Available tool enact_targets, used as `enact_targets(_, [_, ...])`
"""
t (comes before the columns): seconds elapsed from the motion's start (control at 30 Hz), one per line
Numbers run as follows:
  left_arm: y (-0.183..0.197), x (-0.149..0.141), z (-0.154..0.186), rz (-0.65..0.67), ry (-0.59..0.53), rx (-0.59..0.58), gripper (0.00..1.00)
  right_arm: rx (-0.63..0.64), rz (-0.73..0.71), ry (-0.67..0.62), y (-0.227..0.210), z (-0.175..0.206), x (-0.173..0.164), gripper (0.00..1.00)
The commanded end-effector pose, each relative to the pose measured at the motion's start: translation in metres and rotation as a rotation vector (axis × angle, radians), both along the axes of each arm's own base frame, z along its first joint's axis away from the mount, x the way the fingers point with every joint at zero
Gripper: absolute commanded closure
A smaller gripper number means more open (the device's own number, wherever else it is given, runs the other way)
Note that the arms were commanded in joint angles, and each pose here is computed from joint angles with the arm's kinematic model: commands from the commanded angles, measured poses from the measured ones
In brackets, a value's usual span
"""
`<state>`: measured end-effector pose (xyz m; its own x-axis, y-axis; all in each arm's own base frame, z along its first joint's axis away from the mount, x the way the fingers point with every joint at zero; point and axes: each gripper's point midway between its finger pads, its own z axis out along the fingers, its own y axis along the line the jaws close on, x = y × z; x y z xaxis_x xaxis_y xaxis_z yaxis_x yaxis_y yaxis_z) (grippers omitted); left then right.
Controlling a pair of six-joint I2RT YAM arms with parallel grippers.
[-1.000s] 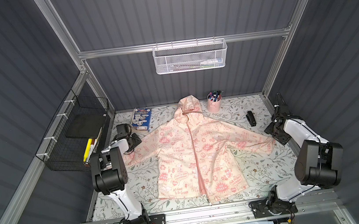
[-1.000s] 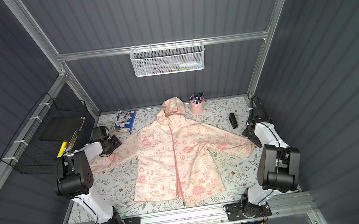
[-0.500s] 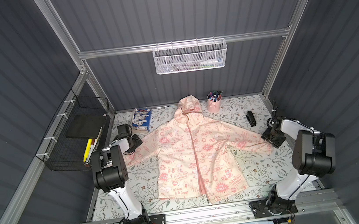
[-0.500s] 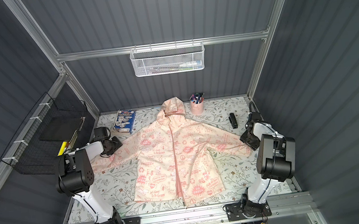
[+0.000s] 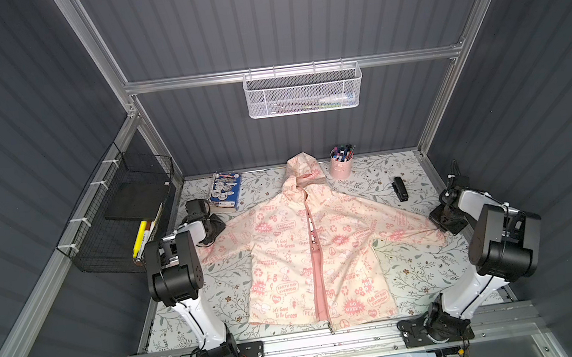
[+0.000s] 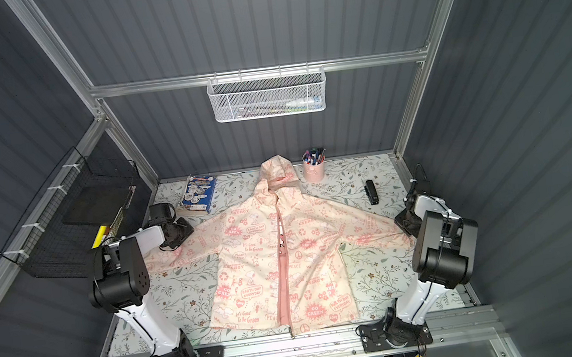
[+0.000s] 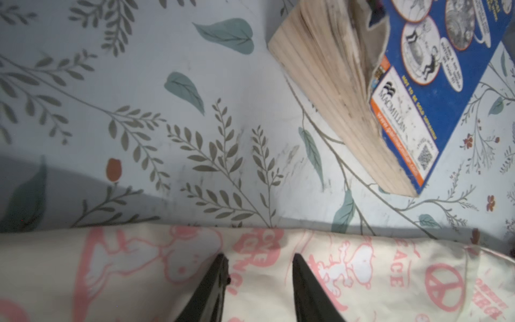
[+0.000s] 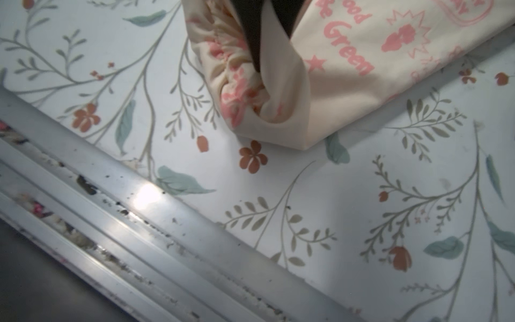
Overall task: Unzip the jacket
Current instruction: Smooth out the jacket at the center of the board.
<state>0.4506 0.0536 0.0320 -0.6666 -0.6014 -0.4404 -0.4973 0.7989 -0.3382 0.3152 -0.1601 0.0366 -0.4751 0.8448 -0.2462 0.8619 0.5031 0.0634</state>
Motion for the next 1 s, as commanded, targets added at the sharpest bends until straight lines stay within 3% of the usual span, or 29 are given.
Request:
enact_targets(0.0, [0.01,-0.034,-0.028,0.057,0.132,0.0,0.6,-0.032,-0.042,0.0,-0.016,0.007,-0.002,1.0])
enact_targets(0.1, [0.01,-0.036,-0.028,0.055,0.126,-0.006,0.6,-0.016,-0.039,-0.013,-0.017,0.005,0.002,1.0])
enact_targets(0.13, [0.006,-0.034,-0.026,0.038,0.113,-0.02,0.59,0.0,-0.018,-0.036,-0.015,0.007,0.009,0.92])
enact_targets(0.2, [0.001,-0.023,-0.015,-0.004,0.056,-0.037,0.51,0.025,0.038,-0.087,-0.005,0.012,0.022,0.62])
enact_targets(0.27, [-0.003,-0.008,0.003,-0.084,-0.003,-0.008,0.38,-0.026,0.083,-0.109,0.001,0.027,0.031,0.4])
enact_targets(0.37, [0.0,0.015,0.043,-0.118,-0.089,0.022,0.17,-0.207,0.121,-0.118,0.003,0.064,0.036,0.29])
enact_targets(0.43, [0.003,0.029,0.073,-0.138,-0.149,0.066,0.06,-0.304,0.151,-0.166,0.011,0.094,0.042,0.29])
enact_targets(0.53, [-0.021,0.051,0.113,-0.259,-0.257,0.095,0.08,-0.334,0.412,-0.371,0.071,0.13,0.084,0.29])
enact_targets(0.67, [-0.127,0.078,0.146,-0.559,-0.404,0.066,0.13,-0.162,0.888,-0.56,0.21,0.143,0.125,0.32])
enact_targets(0.8, [-0.218,0.1,0.143,-0.758,-0.463,-0.007,0.12,-0.083,1.172,-0.542,0.313,0.131,0.146,0.32])
enact_targets(0.97, [-0.277,0.125,0.135,-0.909,-0.499,-0.113,0.01,-0.021,1.278,-0.494,0.369,0.106,0.178,0.33])
